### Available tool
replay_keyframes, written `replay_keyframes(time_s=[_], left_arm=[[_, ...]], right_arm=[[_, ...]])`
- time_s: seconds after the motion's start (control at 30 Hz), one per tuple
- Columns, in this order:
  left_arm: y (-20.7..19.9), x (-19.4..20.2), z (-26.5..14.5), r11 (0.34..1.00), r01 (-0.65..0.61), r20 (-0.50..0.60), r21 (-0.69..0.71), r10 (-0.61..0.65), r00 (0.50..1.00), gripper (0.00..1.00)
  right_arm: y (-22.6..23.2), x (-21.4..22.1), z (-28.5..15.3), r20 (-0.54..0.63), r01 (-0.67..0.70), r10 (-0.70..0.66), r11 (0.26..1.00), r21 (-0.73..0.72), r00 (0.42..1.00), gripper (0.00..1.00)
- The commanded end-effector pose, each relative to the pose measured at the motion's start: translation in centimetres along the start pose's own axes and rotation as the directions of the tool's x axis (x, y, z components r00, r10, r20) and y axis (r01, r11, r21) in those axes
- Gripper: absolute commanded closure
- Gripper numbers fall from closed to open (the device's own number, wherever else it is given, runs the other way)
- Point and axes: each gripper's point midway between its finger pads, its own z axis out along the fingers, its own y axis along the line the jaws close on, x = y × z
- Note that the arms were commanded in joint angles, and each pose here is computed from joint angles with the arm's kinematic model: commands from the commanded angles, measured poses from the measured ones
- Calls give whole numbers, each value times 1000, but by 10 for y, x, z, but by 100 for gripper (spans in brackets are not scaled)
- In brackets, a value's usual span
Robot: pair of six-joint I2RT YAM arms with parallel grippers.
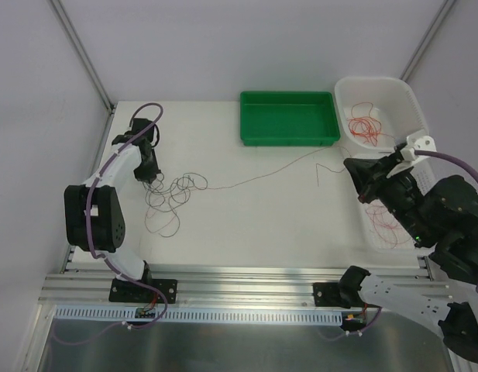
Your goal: Untangle the cables
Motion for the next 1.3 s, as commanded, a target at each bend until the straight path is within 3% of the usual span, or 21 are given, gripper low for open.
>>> replay_keyframes(time_s=[0.0, 0.1, 0.23, 0.4, 0.5, 0.67, 0.83, 1.07, 1.2, 1.27], left_arm=[[26, -11, 0, 992, 1, 7, -125, 0, 1000, 100], [30, -10, 3, 990, 5, -17, -139, -8, 1000, 100], [12, -9, -8, 999, 23, -12, -27, -23, 1000, 100], [-24, -5, -28, 988, 8, -4, 152, -7, 1000, 100], [-37, -2, -37, 982, -33, 15, 188, 30, 999, 100], [-53, 3, -48, 970, -67, 29, 236, 62, 998, 100], [-73, 12, -57, 954, -138, 50, 267, 129, 990, 100], [-78, 15, -58, 950, -153, 48, 272, 145, 988, 100], [-77, 15, -57, 951, -161, 52, 264, 153, 987, 100], [-74, 14, -57, 955, -163, 59, 249, 153, 987, 100]], right_arm=[[-34, -2, -19, 13, 5, -7, 988, 154, 1000, 99], [-32, 15, -15, -35, -2, 8, 987, 159, 999, 99], [-13, 60, 8, -166, -5, 25, 993, 115, 986, 99], [24, 163, 50, -380, -67, 83, 996, 54, 921, 94], [36, 226, 66, -483, -106, 126, 992, 70, 866, 85], [44, 302, 77, -644, -72, 113, 993, 90, 757, 49], [75, 298, 98, -654, -80, 6, 993, -83, 757, 34], [128, 266, 149, -545, -91, -125, 932, -352, 829, 29], [155, 261, 179, -491, -67, -207, 873, -483, 846, 29], [160, 277, 195, -509, -58, -237, 866, -497, 827, 29]])
